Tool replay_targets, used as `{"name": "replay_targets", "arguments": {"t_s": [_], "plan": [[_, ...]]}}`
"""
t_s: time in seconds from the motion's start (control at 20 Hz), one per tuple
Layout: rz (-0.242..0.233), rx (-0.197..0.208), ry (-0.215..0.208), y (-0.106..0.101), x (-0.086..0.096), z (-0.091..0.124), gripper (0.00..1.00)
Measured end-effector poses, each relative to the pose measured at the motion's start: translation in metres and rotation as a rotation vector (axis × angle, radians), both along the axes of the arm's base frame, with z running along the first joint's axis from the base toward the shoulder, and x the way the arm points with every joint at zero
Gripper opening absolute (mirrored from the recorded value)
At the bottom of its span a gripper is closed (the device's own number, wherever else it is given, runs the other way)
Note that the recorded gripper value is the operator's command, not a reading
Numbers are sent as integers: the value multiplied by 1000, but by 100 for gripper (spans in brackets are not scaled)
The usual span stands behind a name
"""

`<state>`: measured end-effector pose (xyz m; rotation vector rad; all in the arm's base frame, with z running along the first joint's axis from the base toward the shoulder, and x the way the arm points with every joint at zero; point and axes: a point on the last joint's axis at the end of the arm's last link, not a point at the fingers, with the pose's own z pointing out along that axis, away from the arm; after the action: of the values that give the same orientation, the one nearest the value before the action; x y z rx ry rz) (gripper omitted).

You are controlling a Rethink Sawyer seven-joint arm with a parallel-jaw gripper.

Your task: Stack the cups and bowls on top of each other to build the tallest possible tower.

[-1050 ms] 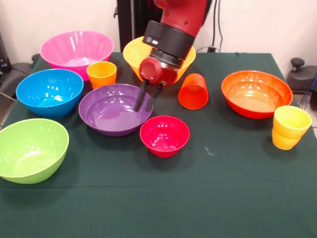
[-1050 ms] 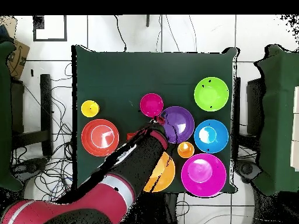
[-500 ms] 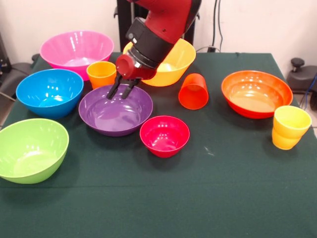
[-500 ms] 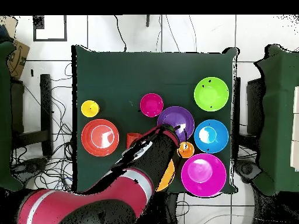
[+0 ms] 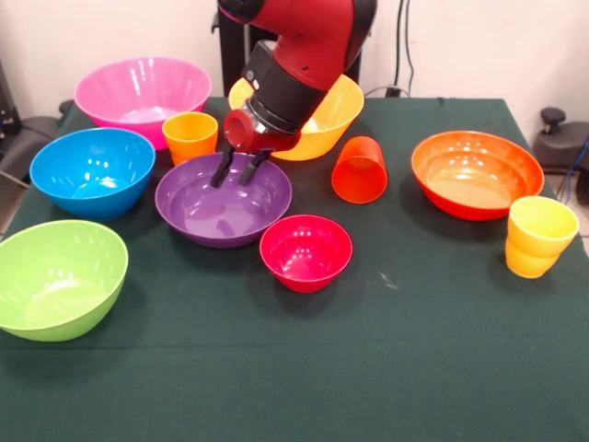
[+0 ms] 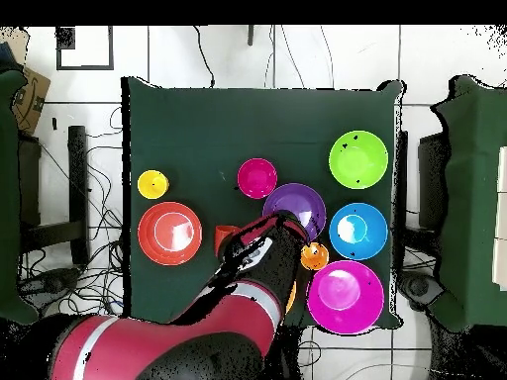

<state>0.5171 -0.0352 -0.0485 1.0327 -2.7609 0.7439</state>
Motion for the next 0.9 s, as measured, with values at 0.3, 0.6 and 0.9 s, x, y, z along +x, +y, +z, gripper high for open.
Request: {"name": "replay_targets", "arguments": {"t_s": [0.3, 0.6, 0.9], "plan": [[-22, 52, -15, 9, 1, 9, 100], [-8, 73, -24, 20, 0, 20, 100], [4, 80, -29, 23, -1, 29, 100]]}}
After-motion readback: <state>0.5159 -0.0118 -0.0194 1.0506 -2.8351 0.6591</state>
